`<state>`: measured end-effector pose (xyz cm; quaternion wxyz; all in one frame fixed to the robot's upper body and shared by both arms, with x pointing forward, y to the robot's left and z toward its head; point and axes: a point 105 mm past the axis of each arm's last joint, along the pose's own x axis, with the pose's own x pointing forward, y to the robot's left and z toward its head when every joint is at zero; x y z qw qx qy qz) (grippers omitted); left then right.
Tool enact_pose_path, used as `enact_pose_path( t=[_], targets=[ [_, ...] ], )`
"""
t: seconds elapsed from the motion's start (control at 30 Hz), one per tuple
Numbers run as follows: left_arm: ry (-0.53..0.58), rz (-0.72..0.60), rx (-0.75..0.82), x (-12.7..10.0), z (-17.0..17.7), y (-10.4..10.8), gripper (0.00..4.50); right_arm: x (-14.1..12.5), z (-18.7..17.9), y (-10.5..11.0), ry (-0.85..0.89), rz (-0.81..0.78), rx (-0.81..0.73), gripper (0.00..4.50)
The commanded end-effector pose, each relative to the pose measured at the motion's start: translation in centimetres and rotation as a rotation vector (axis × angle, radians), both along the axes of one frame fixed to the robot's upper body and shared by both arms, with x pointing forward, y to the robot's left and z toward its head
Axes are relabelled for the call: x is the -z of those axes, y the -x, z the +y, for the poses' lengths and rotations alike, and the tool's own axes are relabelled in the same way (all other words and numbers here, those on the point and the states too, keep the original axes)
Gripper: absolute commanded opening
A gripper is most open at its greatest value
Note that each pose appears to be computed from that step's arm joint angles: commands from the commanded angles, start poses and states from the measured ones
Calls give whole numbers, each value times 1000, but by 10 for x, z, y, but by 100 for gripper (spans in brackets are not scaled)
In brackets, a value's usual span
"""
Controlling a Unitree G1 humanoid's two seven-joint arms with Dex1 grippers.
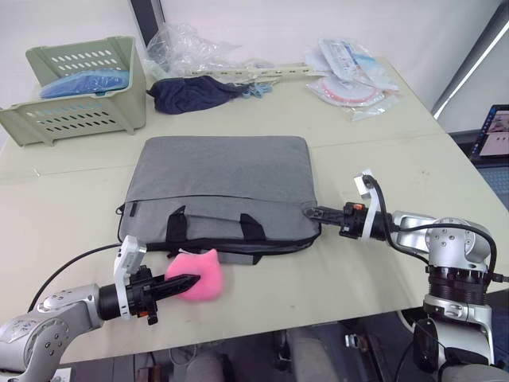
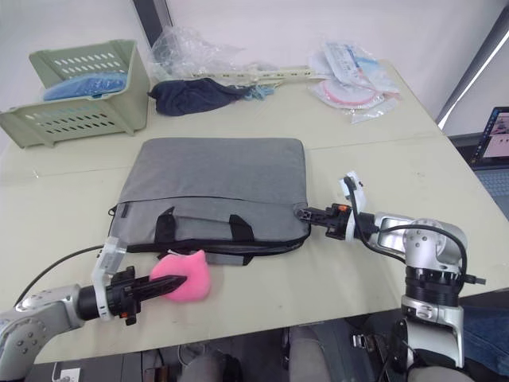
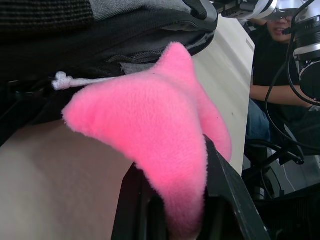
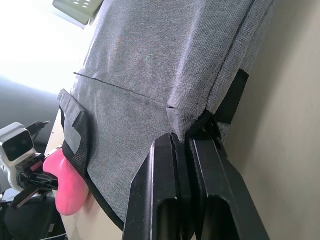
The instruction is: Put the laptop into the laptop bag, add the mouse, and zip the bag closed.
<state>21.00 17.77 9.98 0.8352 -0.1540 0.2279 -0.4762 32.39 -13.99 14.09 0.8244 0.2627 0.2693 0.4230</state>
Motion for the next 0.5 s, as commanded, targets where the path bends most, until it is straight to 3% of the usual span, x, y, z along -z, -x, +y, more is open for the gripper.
enact_pose_path(
  t=[0.03, 0.37, 0.4, 0.5],
  targets=[
    [65, -21, 102, -9, -29, 8, 37, -16, 14, 5, -43, -74, -69, 8],
    [74, 5, 154, -9, -33, 16, 37, -12, 3, -2, 29, -112, -40, 8],
    [73, 0, 140, -10, -29, 14, 70, -12, 2, -2, 25, -113, -39, 3],
    [49, 25, 138, -12, -15, 20, 165, -16, -6, -3, 28, -138, -21, 105]
  ],
)
